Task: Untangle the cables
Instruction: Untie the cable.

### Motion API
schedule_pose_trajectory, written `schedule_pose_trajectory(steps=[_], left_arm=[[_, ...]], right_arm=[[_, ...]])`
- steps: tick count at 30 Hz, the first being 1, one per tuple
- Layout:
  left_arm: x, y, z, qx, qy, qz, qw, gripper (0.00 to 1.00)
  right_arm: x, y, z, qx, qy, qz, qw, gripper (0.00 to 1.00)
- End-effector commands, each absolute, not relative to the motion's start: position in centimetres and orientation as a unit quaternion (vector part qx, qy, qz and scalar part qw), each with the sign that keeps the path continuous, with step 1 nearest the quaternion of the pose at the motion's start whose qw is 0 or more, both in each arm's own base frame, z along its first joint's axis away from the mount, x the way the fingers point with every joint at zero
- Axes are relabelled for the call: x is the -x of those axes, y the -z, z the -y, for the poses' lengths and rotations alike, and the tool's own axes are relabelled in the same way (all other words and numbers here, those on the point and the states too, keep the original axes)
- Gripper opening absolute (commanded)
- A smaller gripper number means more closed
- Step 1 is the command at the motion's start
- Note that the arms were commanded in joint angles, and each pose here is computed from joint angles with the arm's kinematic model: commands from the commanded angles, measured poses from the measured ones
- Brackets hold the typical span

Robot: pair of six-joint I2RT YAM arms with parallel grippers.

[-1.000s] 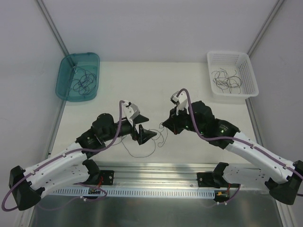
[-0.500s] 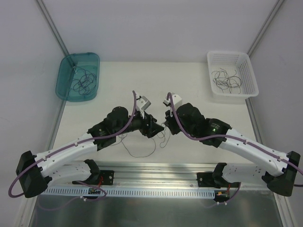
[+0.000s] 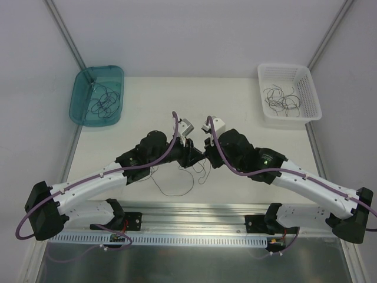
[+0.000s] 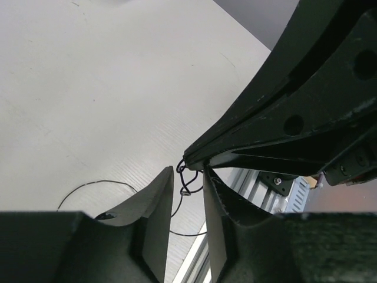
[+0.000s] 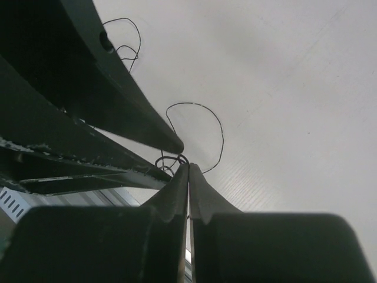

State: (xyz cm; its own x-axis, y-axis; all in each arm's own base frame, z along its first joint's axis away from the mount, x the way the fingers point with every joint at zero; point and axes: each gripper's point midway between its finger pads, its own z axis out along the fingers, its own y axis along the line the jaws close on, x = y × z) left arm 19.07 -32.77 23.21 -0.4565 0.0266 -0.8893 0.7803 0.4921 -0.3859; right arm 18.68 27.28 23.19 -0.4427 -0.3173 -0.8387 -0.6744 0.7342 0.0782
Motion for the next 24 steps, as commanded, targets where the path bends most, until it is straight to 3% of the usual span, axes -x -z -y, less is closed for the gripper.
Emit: schedule_pose_trajectory(steps=[1, 2, 6, 24], left_arm=[[-19.3, -25.3, 33.5, -0.275, 0.432, -0.723, 0.464, 0.26], [-19.2, -25.3, 33.5, -0.275, 0.432, -0.723, 0.464, 0.16], [-19.4, -25.2, 33.0, -0.267, 0.426, -0.724, 0.471, 0.0], [-21.1, -25.4, 27.4, -0.137, 0.385, -0.729, 0.549, 0.0]], right_arm=[[-18.9, -25.4, -28.3, 0.292, -0.224, -0.812, 0.454, 0.01], [-18.9, -25.4, -28.3, 0.292, -0.224, -0.811, 0.454, 0.01], [-19.2, -24.9, -27.5, 0.282, -0.207, -0.818, 0.457, 0.01], [-22.2, -21.0, -20.2, 0.088, -0.138, -0.881, 0.443, 0.01]])
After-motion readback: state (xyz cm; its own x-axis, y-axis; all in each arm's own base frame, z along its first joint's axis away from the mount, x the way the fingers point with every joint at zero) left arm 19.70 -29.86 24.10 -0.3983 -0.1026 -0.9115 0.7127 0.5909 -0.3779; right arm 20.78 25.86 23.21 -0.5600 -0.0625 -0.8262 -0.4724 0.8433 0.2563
